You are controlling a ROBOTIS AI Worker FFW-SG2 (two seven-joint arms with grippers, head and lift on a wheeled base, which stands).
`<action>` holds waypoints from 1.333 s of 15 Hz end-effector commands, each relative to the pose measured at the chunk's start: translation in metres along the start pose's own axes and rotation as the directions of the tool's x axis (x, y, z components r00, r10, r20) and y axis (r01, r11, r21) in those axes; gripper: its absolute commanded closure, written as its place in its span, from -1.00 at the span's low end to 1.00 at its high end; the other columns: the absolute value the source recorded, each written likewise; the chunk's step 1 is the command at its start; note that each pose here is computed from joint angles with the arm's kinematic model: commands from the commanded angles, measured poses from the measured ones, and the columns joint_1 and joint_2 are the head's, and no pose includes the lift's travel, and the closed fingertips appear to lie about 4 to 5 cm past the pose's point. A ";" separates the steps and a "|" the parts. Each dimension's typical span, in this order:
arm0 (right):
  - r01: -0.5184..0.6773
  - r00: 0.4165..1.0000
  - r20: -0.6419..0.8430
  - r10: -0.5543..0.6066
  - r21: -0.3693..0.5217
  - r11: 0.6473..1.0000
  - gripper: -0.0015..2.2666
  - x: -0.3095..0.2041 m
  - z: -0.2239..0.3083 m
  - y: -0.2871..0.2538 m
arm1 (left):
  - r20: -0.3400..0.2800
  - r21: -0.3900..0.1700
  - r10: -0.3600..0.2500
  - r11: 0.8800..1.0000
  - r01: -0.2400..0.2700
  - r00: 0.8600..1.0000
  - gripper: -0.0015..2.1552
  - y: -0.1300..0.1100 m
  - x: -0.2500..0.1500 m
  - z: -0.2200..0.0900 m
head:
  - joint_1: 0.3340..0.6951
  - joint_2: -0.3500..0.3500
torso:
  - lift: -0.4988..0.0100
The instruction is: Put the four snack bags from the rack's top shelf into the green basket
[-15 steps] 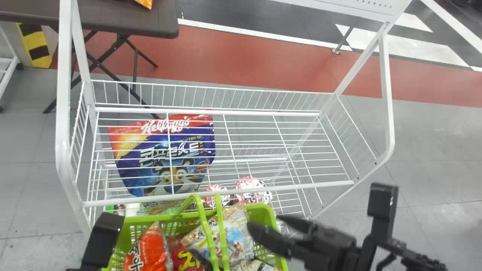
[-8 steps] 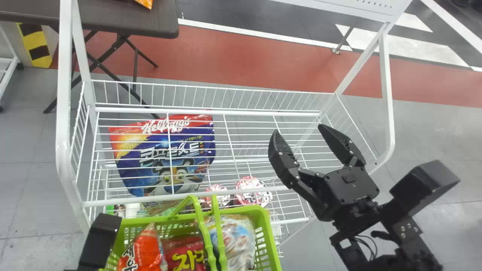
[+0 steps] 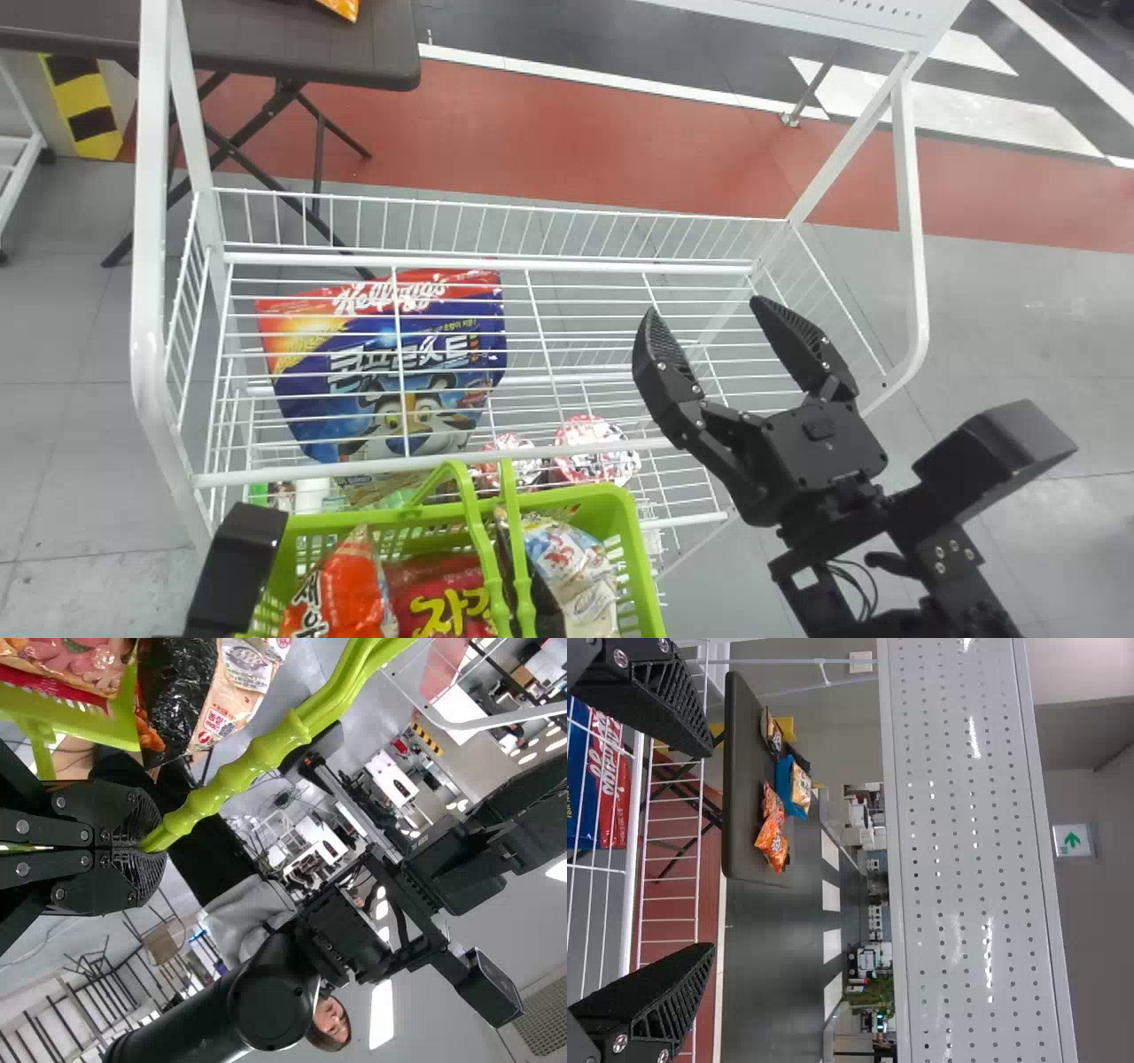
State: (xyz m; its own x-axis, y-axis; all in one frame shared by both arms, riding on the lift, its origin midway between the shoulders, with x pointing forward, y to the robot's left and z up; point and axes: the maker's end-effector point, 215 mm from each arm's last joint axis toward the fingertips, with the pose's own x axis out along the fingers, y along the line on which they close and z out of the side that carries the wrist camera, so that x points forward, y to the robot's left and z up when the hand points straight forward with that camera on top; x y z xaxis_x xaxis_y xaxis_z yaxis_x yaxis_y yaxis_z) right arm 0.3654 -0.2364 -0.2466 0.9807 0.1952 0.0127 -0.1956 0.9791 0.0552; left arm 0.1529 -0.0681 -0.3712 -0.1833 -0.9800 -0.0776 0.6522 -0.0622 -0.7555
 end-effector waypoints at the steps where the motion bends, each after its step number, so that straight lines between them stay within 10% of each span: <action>1: -0.002 1.000 0.004 0.002 0.003 1.000 -0.97 0.000 0.002 0.001 | 0.000 0.000 0.001 1.000 -0.001 1.000 0.54 -0.001 -0.001 -0.001 | 1.00 -1.00 | 0.96; 20: 0.004 1.000 -0.002 -0.004 0.017 1.000 -0.97 -0.003 0.003 -0.004 | 0.002 0.000 0.001 1.000 -0.001 1.000 0.55 -0.001 -0.001 0.000 | 1.00 -1.00 | 0.96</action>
State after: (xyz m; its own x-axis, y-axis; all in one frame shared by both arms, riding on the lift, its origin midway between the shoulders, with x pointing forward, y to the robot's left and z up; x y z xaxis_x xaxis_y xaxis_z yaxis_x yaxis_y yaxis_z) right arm 0.3633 -0.2405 -0.2439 0.9813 0.1922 0.0097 -0.1924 0.9788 0.0702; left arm 0.1521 -0.0665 -0.3706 -0.1810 -0.9804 -0.0774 0.6522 -0.0607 -0.7556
